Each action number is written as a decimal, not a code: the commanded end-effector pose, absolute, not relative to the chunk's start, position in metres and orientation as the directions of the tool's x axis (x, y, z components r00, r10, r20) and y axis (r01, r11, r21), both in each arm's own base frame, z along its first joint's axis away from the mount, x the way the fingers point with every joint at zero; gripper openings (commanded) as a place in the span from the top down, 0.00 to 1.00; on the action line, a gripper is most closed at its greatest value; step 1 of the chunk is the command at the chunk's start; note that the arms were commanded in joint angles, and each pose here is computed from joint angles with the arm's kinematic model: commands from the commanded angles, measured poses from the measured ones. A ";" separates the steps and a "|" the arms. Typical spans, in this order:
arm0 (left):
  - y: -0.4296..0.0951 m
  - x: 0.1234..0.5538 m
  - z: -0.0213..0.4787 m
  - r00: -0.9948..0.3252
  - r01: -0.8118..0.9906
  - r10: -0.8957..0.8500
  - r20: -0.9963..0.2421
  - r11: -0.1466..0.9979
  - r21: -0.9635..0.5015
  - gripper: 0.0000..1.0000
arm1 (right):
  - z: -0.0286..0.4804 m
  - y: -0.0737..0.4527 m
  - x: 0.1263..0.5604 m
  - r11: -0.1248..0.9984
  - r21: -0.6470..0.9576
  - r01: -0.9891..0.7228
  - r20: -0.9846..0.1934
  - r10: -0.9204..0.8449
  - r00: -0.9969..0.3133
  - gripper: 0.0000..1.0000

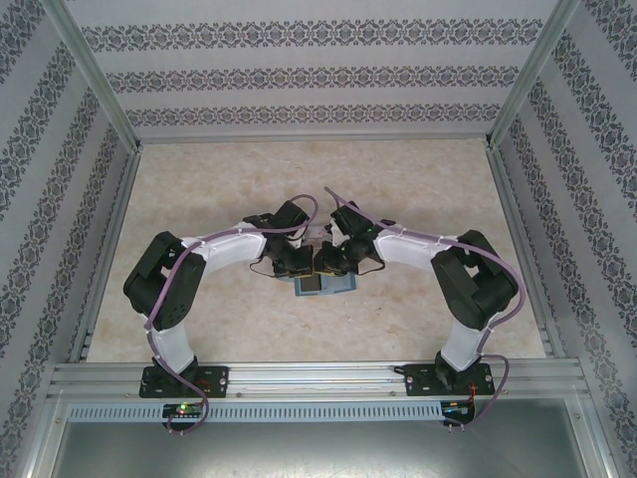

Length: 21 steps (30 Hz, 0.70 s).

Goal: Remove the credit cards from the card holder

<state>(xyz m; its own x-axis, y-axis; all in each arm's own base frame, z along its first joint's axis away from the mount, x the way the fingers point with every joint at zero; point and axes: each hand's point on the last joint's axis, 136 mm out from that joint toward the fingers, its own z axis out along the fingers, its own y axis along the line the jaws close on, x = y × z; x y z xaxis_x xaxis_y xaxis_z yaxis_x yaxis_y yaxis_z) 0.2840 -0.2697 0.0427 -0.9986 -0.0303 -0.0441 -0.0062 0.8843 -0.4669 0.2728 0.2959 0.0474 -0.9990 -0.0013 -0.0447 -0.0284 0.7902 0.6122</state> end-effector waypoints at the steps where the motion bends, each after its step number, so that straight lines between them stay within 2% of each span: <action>1: -0.259 0.280 0.045 -0.998 -0.018 -0.040 -0.040 0.896 -0.445 0.97 | 0.050 0.309 0.277 0.776 0.630 -0.032 -0.041 -0.007 -0.999 0.77; 21: -0.250 0.274 0.028 -0.999 -0.031 -0.036 -0.005 0.913 -0.407 1.00 | 0.031 0.306 0.281 0.801 0.599 -0.014 -0.012 -0.008 -1.000 0.71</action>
